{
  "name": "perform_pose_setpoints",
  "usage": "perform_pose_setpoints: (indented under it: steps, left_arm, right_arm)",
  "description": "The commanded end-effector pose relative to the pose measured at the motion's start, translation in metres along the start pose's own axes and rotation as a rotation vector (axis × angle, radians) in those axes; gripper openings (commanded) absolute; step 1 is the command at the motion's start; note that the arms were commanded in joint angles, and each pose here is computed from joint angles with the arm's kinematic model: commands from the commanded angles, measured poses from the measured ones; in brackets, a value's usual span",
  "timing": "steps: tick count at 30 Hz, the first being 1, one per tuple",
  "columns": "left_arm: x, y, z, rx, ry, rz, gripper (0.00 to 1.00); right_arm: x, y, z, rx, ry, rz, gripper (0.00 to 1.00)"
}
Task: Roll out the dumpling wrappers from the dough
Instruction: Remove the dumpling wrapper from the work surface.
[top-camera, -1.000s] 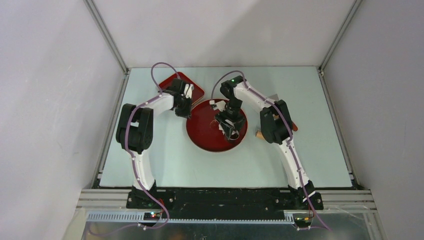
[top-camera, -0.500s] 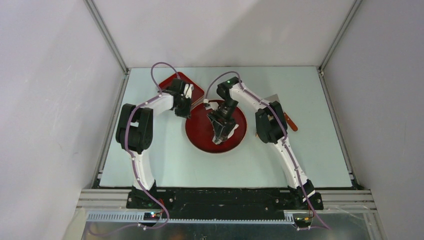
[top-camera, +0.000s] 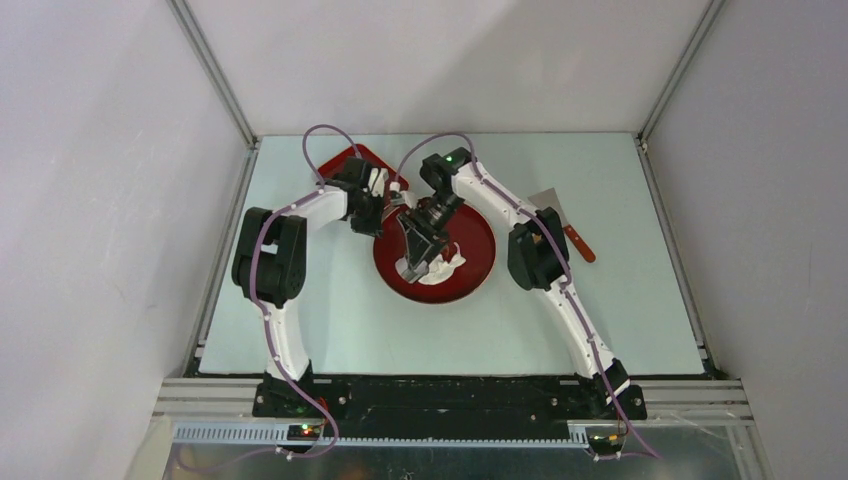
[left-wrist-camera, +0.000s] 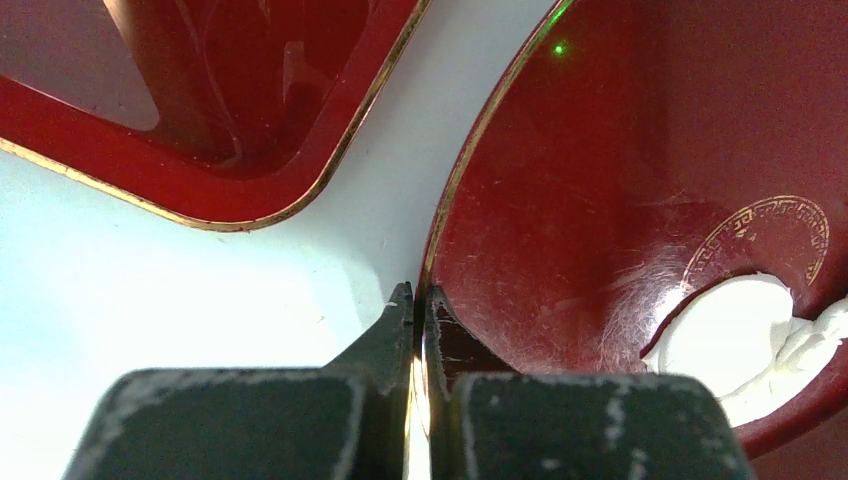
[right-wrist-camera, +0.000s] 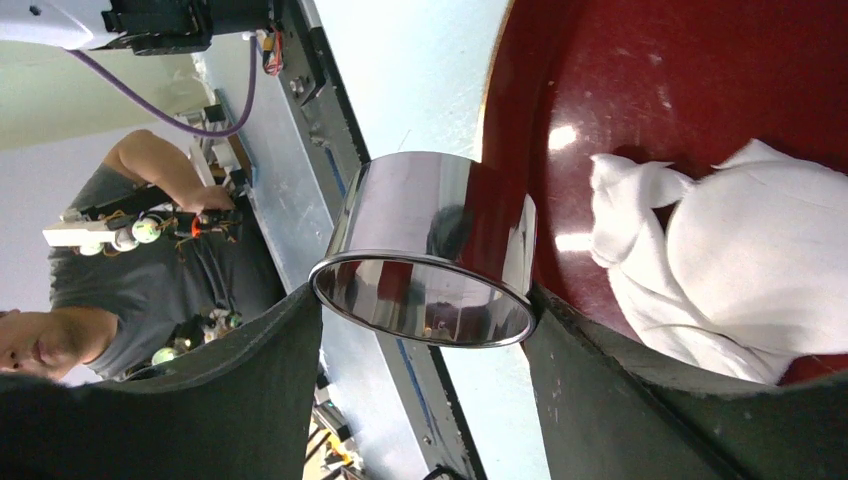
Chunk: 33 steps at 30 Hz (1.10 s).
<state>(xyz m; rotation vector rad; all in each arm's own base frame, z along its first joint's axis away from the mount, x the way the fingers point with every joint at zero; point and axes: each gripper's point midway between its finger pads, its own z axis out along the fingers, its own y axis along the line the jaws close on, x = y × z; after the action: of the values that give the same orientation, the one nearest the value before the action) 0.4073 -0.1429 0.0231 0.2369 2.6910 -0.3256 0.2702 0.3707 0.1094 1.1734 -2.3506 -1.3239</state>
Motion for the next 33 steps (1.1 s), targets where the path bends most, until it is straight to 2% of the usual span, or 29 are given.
perform_pose_setpoints:
  steps: [1,2,5,12,18,28,33]
  left_arm:
    - [-0.012,-0.003,-0.014,-0.001,-0.054,-0.001,0.00]
    - [-0.012,-0.003,-0.014,0.000,-0.055,-0.001,0.00]
    - [-0.012,-0.003,-0.014,0.000,-0.055,-0.001,0.00]
    - [-0.013,-0.003,-0.014,0.001,-0.055,-0.001,0.00]
    - [-0.013,-0.003,-0.014,0.001,-0.055,-0.001,0.00]
    - [-0.012,-0.003,-0.014,0.000,-0.055,0.000,0.00]
    - [-0.012,-0.003,-0.014,0.001,-0.055,0.001,0.00]
  right_arm:
    - [-0.018,0.013,-0.036,0.091,-0.098,-0.076,0.42]
    - [-0.015,0.005,-0.039,0.132,-0.093,-0.069,0.43]
    - [-0.004,-0.039,-0.065,0.444,-0.050,-0.081,0.42]
    - [0.024,-0.079,-0.094,0.673,0.041,-0.046,0.42]
    - [0.030,-0.091,-0.089,0.736,0.097,-0.055,0.42]
    - [0.017,-0.080,-0.078,0.713,0.075,-0.091,0.42]
    - [0.021,-0.077,-0.068,0.697,0.109,-0.100,0.43]
